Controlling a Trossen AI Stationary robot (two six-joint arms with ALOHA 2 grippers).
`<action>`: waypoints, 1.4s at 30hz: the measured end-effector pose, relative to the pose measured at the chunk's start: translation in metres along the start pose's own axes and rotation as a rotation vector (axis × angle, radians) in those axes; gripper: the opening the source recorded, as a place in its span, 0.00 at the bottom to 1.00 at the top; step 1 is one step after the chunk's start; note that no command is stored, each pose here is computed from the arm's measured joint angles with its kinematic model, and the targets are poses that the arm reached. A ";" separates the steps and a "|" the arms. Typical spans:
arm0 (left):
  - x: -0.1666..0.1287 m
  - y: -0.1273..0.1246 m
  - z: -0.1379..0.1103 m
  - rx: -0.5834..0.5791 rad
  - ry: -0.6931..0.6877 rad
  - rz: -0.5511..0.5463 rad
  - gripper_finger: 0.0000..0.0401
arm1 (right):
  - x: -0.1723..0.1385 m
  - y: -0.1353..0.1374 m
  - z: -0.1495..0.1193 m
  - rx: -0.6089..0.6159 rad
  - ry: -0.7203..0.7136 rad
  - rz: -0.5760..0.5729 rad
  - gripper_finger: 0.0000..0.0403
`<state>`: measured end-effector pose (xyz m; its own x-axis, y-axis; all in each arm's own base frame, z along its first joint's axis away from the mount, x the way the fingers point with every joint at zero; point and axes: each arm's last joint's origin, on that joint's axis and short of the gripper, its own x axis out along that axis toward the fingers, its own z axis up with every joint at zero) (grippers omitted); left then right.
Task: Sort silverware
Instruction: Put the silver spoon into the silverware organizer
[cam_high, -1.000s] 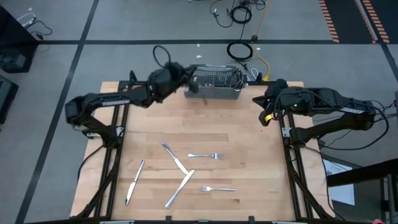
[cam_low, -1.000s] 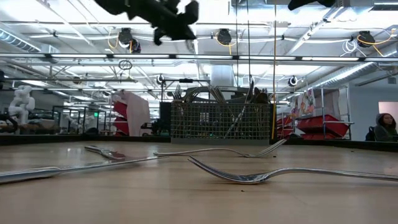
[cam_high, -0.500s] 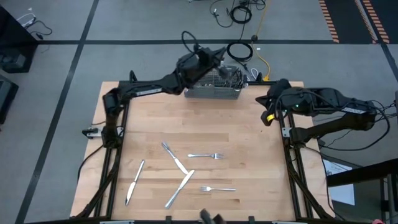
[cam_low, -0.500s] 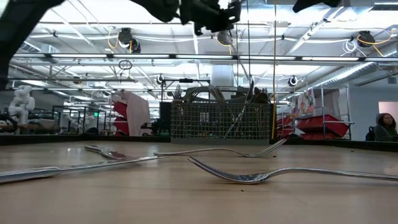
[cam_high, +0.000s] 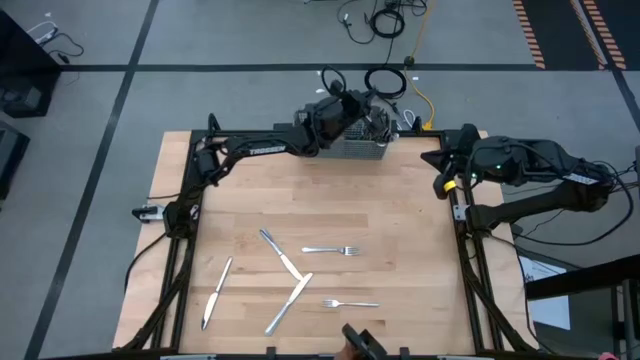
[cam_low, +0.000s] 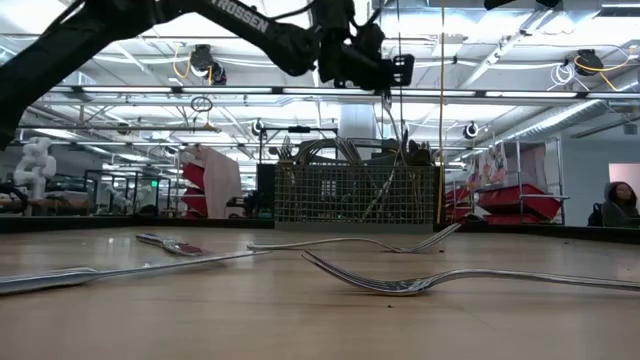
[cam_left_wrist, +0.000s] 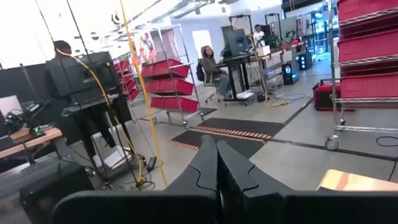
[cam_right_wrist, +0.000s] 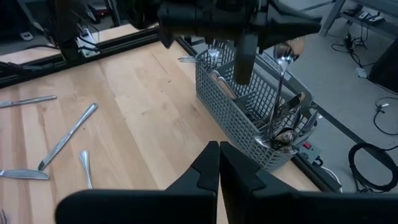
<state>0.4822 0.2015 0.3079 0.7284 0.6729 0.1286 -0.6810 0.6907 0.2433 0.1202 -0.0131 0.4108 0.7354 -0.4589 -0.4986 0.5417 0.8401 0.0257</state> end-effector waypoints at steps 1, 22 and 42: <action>0.001 0.000 -0.002 0.000 0.000 -0.006 0.00 | -0.001 -0.001 0.000 0.002 -0.004 0.001 0.00; 0.007 -0.028 -0.045 0.024 0.049 -0.085 0.00 | -0.004 -0.003 -0.001 -0.001 -0.014 -0.021 0.00; 0.008 -0.039 -0.065 0.045 0.093 -0.134 0.13 | -0.003 -0.003 -0.001 -0.001 -0.012 -0.016 0.00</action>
<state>0.5100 0.1971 0.2366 0.8011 0.5985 0.0032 -0.5726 0.7648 0.2954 0.1158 -0.0136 0.4118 0.7314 -0.4761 -0.4883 0.5534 0.8327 0.0169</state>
